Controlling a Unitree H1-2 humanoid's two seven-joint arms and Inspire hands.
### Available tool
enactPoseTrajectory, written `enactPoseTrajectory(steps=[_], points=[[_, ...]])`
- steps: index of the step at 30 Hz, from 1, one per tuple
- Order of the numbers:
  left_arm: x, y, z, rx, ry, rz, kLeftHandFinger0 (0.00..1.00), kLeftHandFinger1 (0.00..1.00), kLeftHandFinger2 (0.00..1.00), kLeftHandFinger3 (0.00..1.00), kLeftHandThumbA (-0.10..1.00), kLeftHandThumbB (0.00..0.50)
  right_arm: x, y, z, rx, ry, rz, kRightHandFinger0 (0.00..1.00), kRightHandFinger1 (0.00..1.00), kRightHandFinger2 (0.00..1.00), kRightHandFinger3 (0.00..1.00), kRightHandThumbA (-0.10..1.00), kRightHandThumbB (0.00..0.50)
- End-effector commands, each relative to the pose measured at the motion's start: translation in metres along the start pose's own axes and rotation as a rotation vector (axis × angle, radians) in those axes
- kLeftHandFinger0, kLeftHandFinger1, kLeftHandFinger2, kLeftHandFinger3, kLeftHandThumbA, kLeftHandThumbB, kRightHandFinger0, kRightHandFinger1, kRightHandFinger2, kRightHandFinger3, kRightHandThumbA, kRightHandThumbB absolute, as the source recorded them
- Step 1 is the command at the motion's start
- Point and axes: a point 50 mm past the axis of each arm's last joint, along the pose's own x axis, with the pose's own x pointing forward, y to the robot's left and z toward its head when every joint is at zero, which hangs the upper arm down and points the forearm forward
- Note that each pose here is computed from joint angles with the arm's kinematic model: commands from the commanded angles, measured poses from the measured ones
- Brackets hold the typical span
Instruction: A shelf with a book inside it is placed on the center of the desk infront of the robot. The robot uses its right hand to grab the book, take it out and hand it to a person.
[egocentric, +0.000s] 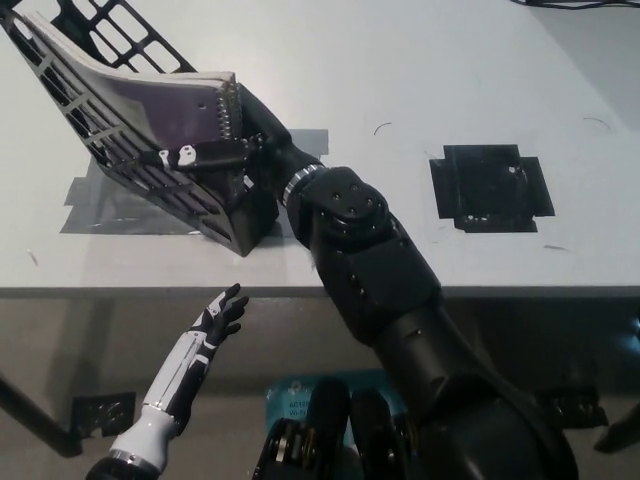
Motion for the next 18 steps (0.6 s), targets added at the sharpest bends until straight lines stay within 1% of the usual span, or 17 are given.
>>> enactPoseTrajectory(steps=[1, 2, 3, 4, 5, 6, 7, 9, 10, 11, 12, 13, 15, 18], points=[[0.003, 0.006, 0.009, 0.016, -0.050, -0.006, 1.00, 1.00, 1.00, 1.00, 1.00, 0.291, 0.004, 0.023, 0.056, 0.168, -0.181, 0.017, 0.00, 0.00, 0.00, 0.00, 1.00, 0.171], [0.003, 0.006, 0.009, -0.005, -0.049, -0.009, 1.00, 1.00, 1.00, 1.00, 1.00, 0.273, -0.001, 0.023, 0.076, 0.229, -0.244, 0.007, 0.00, 0.00, 0.00, 0.00, 1.00, 0.138], [0.003, 0.006, 0.009, -0.010, -0.048, -0.010, 1.00, 1.00, 1.00, 1.00, 1.00, 0.272, -0.003, 0.023, 0.083, 0.255, -0.265, 0.007, 0.00, 0.00, 0.00, 0.00, 1.00, 0.133], [0.003, 0.006, 0.009, -0.020, -0.044, -0.012, 1.00, 1.00, 1.00, 1.00, 1.00, 0.270, -0.008, 0.024, 0.103, 0.342, -0.325, 0.020, 0.00, 0.00, 0.00, 0.00, 0.99, 0.136], [0.003, 0.006, 0.009, -0.021, -0.044, -0.012, 1.00, 1.00, 1.00, 1.00, 1.00, 0.269, -0.011, 0.024, 0.110, 0.362, -0.342, 0.022, 0.00, 0.00, 0.00, 0.00, 1.00, 0.140], [0.003, 0.006, 0.008, -0.016, -0.049, -0.014, 1.00, 1.00, 1.00, 1.00, 1.00, 0.257, -0.014, 0.024, 0.119, 0.391, -0.361, 0.025, 0.00, 0.00, 0.00, 0.00, 1.00, 0.161], [0.002, 0.006, 0.007, -0.016, -0.051, -0.017, 1.00, 1.00, 1.00, 1.00, 1.00, 0.271, -0.018, 0.026, 0.132, 0.428, -0.381, 0.029, 0.00, 0.00, 0.00, 0.00, 0.98, 0.170], [0.001, 0.006, 0.006, -0.029, -0.046, -0.020, 1.00, 1.00, 1.00, 1.00, 1.00, 0.281, -0.026, 0.028, 0.150, 0.450, -0.411, 0.045, 0.00, 0.00, 0.00, 0.00, 1.00, 0.166], [0.000, 0.006, 0.005, -0.033, -0.037, -0.017, 1.00, 1.00, 1.00, 1.00, 1.00, 0.301, -0.030, 0.029, 0.159, 0.457, -0.432, 0.061, 0.00, 0.00, 0.00, 0.00, 1.00, 0.178], [0.000, 0.005, 0.005, -0.034, -0.031, -0.015, 1.00, 1.00, 1.00, 1.00, 1.00, 0.303, -0.033, 0.029, 0.165, 0.460, -0.445, 0.072, 0.00, 0.00, 0.00, 0.00, 1.00, 0.179], [-0.001, 0.005, 0.005, -0.032, -0.028, -0.013, 1.00, 1.00, 1.00, 1.00, 1.00, 0.295, -0.036, 0.029, 0.170, 0.467, -0.457, 0.081, 0.00, 0.00, 0.00, 0.00, 1.00, 0.174], [-0.001, 0.004, 0.005, -0.026, -0.032, -0.012, 1.00, 1.00, 1.00, 1.00, 1.00, 0.274, -0.042, 0.029, 0.179, 0.494, -0.485, 0.092, 0.00, 0.00, 0.00, 0.00, 0.95, 0.167], [-0.001, 0.004, 0.004, -0.013, -0.041, -0.015, 1.00, 1.00, 1.00, 1.00, 1.00, 0.250, -0.046, 0.029, 0.187, 0.501, -0.514, 0.094, 0.00, 0.00, 0.00, 0.00, 0.95, 0.155], [-0.003, 0.003, 0.003, -0.005, -0.041, -0.017, 1.00, 1.00, 1.00, 1.00, 1.00, 0.253, -0.054, 0.027, 0.201, 0.564, -0.564, 0.094, 0.00, 0.00, 0.00, 0.00, 0.95, 0.096]])
